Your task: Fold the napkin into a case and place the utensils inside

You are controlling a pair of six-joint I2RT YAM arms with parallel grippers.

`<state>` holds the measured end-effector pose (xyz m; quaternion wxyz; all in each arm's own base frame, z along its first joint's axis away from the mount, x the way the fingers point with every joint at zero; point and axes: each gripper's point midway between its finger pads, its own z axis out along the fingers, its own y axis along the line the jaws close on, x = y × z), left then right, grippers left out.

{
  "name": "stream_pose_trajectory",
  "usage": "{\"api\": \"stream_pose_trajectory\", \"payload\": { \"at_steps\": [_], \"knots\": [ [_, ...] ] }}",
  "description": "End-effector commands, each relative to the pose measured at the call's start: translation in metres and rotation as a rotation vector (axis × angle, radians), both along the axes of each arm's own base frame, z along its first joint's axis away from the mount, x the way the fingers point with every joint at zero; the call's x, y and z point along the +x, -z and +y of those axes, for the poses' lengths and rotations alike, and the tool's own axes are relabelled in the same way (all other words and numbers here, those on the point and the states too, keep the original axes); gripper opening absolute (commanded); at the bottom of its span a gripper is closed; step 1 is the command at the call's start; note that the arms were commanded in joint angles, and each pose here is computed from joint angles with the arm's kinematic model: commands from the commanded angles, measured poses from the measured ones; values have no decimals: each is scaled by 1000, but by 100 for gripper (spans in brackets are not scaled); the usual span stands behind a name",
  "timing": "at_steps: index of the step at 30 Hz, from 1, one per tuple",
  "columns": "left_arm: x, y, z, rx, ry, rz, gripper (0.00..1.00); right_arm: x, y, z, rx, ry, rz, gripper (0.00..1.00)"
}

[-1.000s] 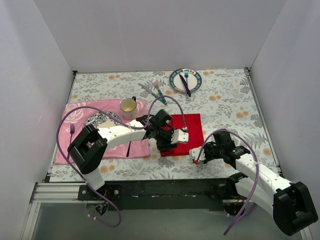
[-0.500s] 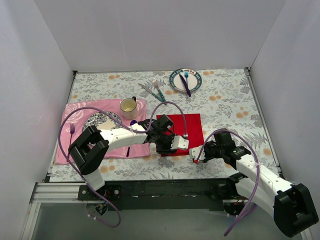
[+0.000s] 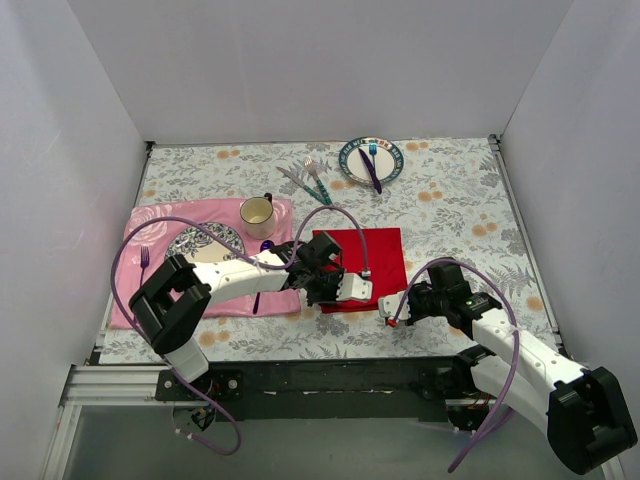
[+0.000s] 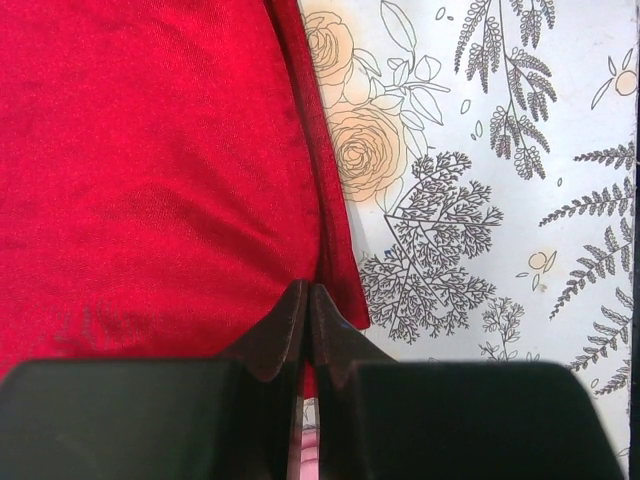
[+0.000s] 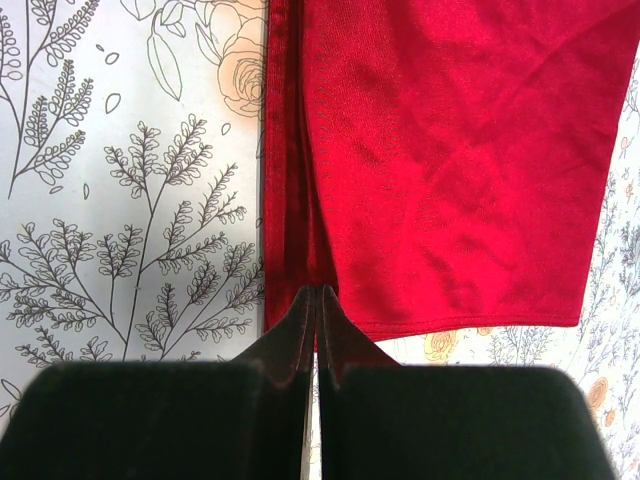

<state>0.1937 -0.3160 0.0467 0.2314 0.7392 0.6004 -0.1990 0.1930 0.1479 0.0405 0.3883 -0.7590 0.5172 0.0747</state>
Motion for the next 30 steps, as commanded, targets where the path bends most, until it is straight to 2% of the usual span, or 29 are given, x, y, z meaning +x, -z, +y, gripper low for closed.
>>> {"api": "stream_pose_trajectory", "payload": {
  "at_steps": [1, 27, 28, 29, 30],
  "knots": [
    [5, -22, 0, -48, -14, -37, 0, 1, -2, 1, 6, -2, -20, 1],
    [5, -15, 10, -10, -41, -12, 1, 3, -5, -6, -4, 48, -25, 1],
    [5, -16, 9, -14, -43, -13, 4, 3, -6, -6, 2, 49, -26, 1],
    [6, -16, 7, -19, -47, -12, 12, 2, -7, -4, 12, 49, -25, 1],
    [8, -18, 5, -27, -52, -14, 17, 3, -8, -3, 17, 50, -25, 1]
  ]
}}
